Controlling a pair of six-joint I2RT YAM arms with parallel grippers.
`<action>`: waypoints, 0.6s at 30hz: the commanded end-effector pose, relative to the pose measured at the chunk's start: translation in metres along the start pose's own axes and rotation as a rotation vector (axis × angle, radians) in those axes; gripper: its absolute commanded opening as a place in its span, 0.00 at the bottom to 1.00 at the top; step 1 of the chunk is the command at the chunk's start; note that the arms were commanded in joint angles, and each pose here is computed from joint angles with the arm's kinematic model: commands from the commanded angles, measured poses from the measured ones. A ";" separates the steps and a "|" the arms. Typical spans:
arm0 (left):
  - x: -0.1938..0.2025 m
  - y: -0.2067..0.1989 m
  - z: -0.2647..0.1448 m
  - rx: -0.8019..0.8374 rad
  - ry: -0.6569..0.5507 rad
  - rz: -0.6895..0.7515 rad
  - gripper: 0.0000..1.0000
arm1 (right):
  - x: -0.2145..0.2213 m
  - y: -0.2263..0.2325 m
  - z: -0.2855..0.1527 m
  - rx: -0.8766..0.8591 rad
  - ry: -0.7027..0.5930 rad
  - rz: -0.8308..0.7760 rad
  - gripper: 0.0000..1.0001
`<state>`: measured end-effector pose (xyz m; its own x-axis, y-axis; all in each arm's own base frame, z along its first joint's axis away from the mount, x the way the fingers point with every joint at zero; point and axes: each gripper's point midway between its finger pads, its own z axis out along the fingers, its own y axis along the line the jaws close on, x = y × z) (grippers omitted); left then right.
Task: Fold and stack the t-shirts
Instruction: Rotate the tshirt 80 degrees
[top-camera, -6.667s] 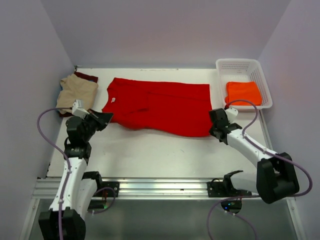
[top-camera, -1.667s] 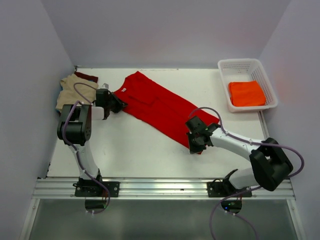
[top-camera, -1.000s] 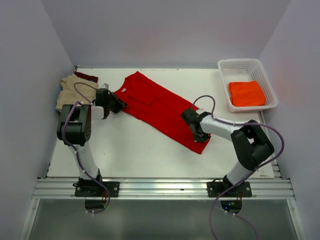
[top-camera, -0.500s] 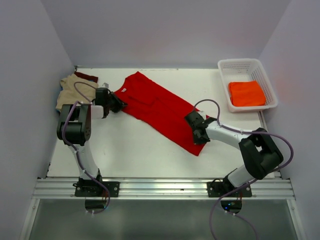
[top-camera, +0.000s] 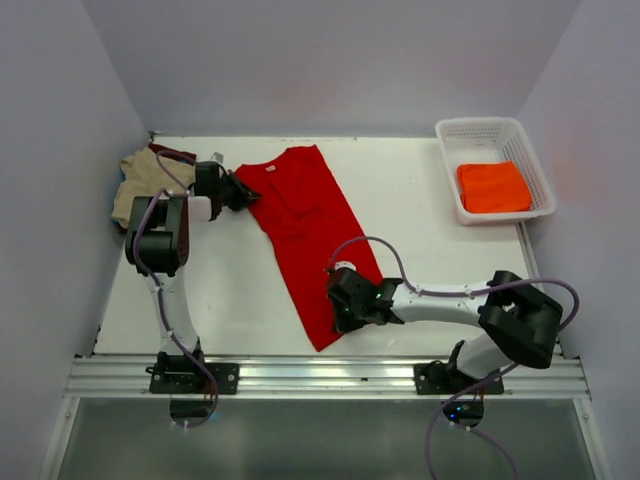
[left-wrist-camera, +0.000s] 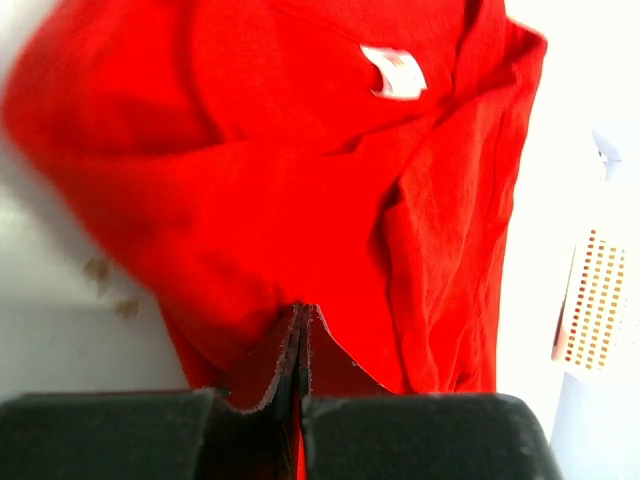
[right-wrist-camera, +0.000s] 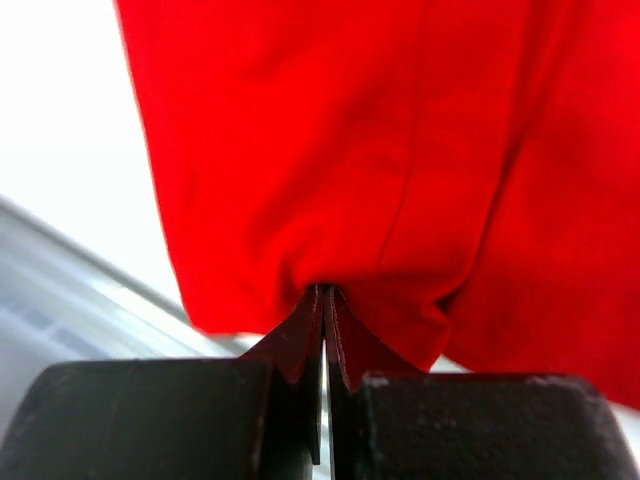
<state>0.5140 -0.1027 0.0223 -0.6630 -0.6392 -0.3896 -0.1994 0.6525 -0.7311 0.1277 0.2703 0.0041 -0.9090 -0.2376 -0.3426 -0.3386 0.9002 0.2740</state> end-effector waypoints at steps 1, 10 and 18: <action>-0.007 -0.003 0.008 0.024 0.025 0.001 0.00 | 0.108 -0.015 0.010 0.065 0.361 0.037 0.00; -0.011 -0.017 0.029 0.122 0.072 0.007 0.00 | 0.122 0.052 0.011 -0.018 0.355 -0.081 0.00; -0.031 -0.070 0.019 0.351 0.027 0.048 0.00 | 0.059 0.101 -0.014 -0.107 0.150 -0.211 0.10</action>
<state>0.5447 -0.1290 0.0285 -0.7223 -0.5954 -0.3518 -0.0644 0.5645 -0.8229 0.0564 0.3524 0.0159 -0.8826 -0.3600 -0.3024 -0.4547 0.8172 0.3542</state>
